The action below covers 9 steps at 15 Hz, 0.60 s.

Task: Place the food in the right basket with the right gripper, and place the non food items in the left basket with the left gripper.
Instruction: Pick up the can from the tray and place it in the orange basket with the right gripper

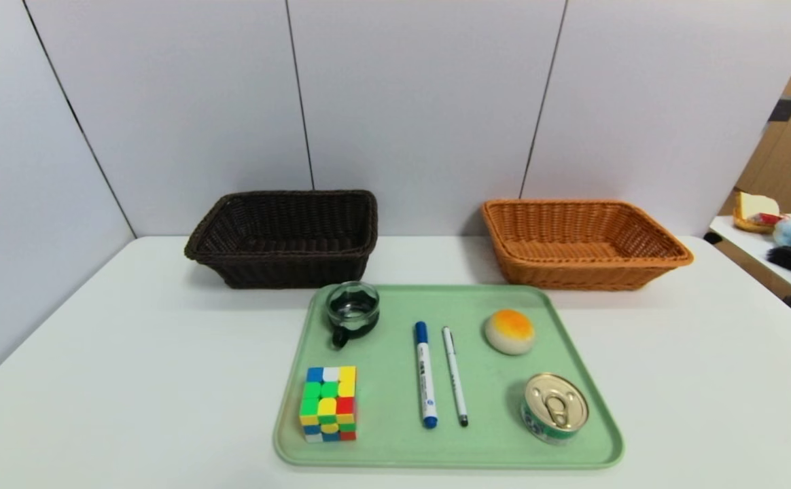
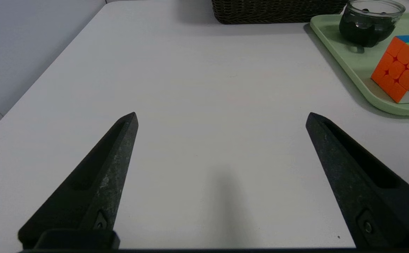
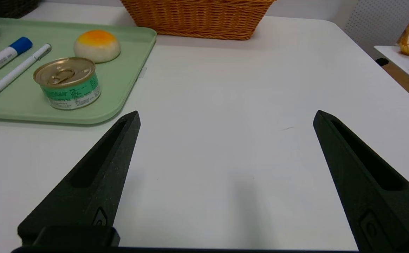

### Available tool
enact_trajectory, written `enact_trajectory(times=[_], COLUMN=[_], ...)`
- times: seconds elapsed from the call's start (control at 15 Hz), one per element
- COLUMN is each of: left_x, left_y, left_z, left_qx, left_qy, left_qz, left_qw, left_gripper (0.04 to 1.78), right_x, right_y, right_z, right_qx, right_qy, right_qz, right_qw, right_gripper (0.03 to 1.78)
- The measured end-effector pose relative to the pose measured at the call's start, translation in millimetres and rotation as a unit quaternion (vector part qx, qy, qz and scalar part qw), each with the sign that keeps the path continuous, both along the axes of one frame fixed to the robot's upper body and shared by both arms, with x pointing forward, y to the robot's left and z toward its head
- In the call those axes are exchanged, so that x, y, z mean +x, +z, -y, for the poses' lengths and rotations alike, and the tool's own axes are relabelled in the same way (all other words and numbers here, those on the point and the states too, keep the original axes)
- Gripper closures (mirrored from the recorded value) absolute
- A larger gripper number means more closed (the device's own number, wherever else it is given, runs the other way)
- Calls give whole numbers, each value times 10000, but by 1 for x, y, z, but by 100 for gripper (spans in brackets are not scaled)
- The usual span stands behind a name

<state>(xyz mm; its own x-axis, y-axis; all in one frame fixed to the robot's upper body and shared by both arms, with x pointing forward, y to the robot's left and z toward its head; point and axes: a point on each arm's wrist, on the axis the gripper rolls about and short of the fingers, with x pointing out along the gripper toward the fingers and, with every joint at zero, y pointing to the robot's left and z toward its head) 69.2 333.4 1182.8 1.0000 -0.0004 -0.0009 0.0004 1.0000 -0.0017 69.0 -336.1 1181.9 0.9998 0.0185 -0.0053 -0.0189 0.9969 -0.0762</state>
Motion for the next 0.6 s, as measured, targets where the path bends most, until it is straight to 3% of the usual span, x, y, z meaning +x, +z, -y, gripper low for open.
enact_trajectory(times=[0.13,0.33,0.6], left_x=[0,0,-11], left_y=[0,3,48], left_z=[0,0,3], left_qx=[-5,95,211], left_qy=[2,-2,-575], left_qz=[0,88,736], left_qw=[10000,9999,9954], left_gripper=[13,13,13], right_x=[0,-1,-16], right_y=[0,7,55], right_z=[-1,-1,-2], right_qx=[-298,-368,-387], right_qy=[169,211,458], right_qz=[15,204,558], right_qw=[9994,9989,9966], right_gripper=[11,11,11])
